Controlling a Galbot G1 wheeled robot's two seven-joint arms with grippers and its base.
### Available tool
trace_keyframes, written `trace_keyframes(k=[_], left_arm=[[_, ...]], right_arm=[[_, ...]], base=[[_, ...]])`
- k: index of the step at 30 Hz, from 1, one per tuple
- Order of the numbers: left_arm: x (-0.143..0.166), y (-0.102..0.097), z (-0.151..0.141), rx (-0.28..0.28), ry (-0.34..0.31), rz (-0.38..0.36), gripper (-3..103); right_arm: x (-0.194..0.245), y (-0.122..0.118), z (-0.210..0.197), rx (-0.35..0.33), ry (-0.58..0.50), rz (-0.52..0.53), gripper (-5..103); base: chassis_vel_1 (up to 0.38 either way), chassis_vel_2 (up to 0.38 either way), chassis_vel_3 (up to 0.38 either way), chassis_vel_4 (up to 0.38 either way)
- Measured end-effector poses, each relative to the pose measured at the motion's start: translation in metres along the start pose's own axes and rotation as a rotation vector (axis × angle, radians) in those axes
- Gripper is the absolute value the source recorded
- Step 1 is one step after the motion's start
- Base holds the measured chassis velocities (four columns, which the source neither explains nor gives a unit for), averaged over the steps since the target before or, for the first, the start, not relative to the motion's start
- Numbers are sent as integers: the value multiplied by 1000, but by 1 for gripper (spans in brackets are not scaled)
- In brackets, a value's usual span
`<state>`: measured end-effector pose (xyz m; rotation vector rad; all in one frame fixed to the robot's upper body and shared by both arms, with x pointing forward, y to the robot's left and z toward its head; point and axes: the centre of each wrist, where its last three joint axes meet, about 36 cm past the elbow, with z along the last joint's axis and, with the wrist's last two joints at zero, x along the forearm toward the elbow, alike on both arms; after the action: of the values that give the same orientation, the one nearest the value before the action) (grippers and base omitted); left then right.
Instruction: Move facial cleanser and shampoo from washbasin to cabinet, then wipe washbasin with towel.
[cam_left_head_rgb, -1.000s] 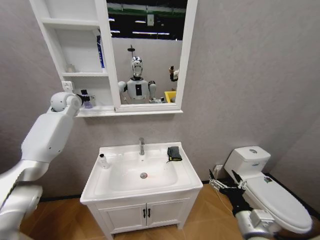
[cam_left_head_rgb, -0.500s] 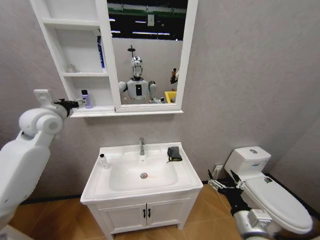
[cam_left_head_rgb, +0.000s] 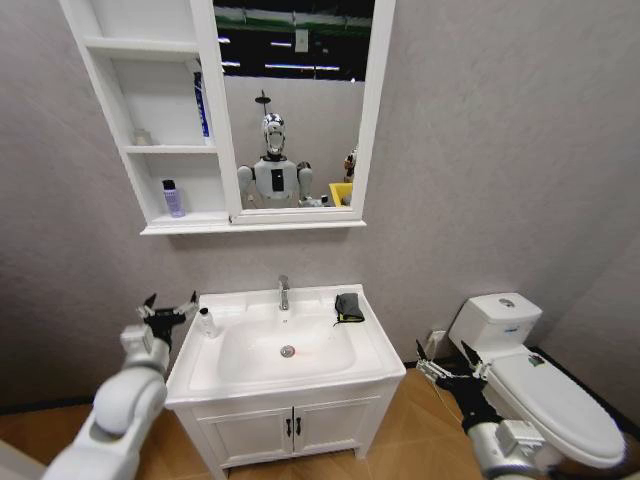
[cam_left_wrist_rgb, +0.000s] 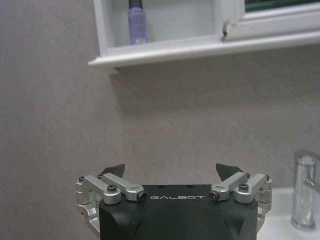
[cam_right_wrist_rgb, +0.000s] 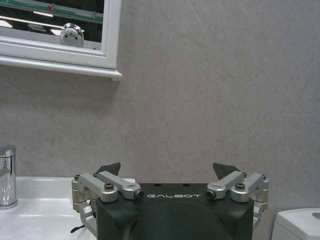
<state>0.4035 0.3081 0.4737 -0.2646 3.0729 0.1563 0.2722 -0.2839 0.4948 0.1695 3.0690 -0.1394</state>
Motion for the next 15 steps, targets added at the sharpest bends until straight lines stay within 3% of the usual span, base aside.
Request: trace_keyframes(k=[2,5,7,10,13,15], left_arm=[[4,-16,32,-3,31,17,100],[-1,-27,47,1,58,19,100],[-20,-42,66,1,99,-11,100],[-32,-47,73,2,116,-41,100],[-68,-53,84,-2,159,-121,100],[-77,-54,85,-3,165,-135,100]], right_arm=[[-2,3,0,-5,-4,-8,100],[-3,5,-1,-6,-8,-12,100],[-3,6,-1,-6,-12,-14,100],[-3,5,-2,-4,-14,-12,100],[0,0,-2,4,-12,-1,100],[1,0,-1,3,-11,0,100]], base=[[0,0,0,0],[0,0,0,0],[0,0,0,0],[0,0,0,0],[0,0,0,0],[0,0,0,0]])
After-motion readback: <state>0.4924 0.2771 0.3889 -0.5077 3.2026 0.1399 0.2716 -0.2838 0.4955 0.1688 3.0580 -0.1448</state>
